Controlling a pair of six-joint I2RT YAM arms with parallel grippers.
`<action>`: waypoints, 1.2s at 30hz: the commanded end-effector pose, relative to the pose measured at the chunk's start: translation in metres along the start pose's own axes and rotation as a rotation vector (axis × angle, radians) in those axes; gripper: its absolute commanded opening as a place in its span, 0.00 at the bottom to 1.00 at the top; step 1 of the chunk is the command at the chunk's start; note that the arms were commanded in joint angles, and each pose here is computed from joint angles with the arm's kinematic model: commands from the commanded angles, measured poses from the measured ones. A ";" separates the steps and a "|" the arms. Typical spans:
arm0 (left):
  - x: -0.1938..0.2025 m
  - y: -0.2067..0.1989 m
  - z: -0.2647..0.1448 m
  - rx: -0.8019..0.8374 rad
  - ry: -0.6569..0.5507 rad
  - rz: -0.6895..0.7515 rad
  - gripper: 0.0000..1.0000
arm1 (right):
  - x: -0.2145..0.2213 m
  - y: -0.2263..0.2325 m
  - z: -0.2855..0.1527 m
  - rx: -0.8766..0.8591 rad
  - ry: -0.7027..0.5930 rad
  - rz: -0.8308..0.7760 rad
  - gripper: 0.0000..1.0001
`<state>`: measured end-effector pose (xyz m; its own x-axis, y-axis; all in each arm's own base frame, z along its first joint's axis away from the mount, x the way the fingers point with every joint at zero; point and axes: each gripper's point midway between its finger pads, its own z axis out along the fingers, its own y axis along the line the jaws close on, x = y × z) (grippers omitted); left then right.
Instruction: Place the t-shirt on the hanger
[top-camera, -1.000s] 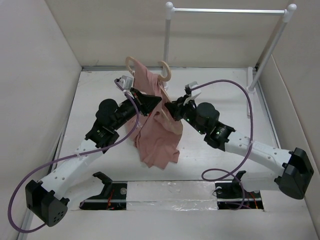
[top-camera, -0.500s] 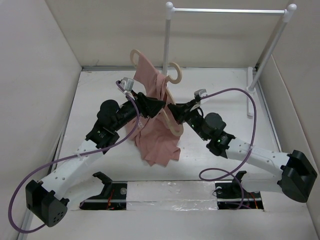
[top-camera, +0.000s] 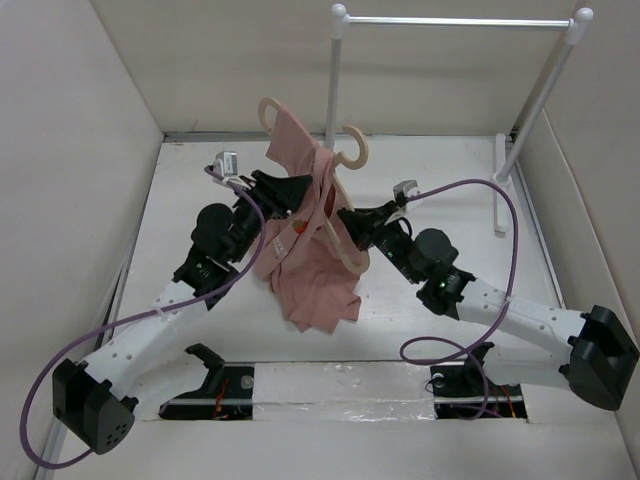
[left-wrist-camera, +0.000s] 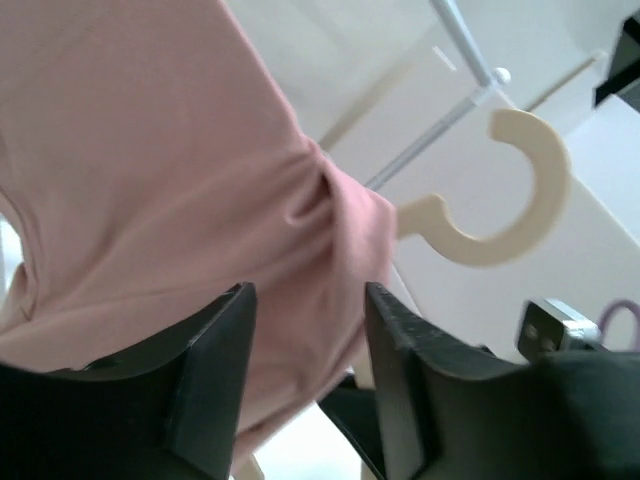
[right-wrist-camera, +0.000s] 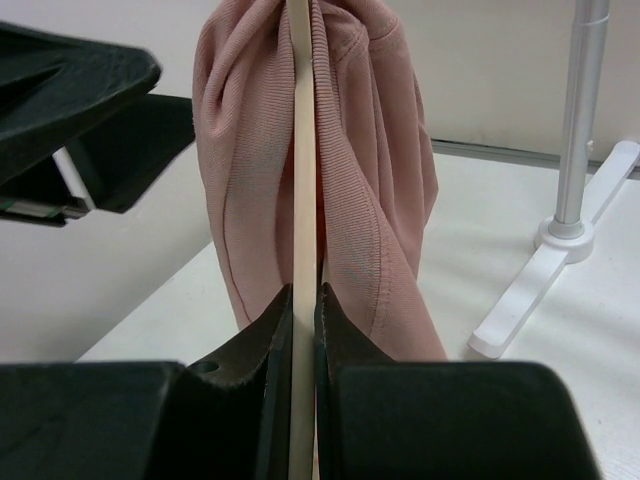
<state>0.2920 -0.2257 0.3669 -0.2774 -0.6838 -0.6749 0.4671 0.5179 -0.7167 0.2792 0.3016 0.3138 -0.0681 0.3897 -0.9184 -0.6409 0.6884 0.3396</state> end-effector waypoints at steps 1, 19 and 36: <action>-0.030 -0.018 0.018 0.016 -0.107 -0.069 0.47 | -0.041 0.020 -0.004 -0.070 -0.131 0.034 0.00; -0.049 -0.010 0.038 0.011 -0.210 -0.139 0.62 | -0.024 0.027 0.001 -0.089 -0.070 0.011 0.00; -0.022 0.007 0.072 -0.038 -0.089 -0.106 0.49 | -0.021 0.033 0.018 -0.071 -0.012 -0.075 0.00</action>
<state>0.3672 -0.2401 0.3514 -0.2714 -0.7711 -0.5759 0.3154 0.4941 -0.8102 0.2737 0.3218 0.2992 -0.0987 0.2788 -0.9553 -0.6664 0.6944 0.2715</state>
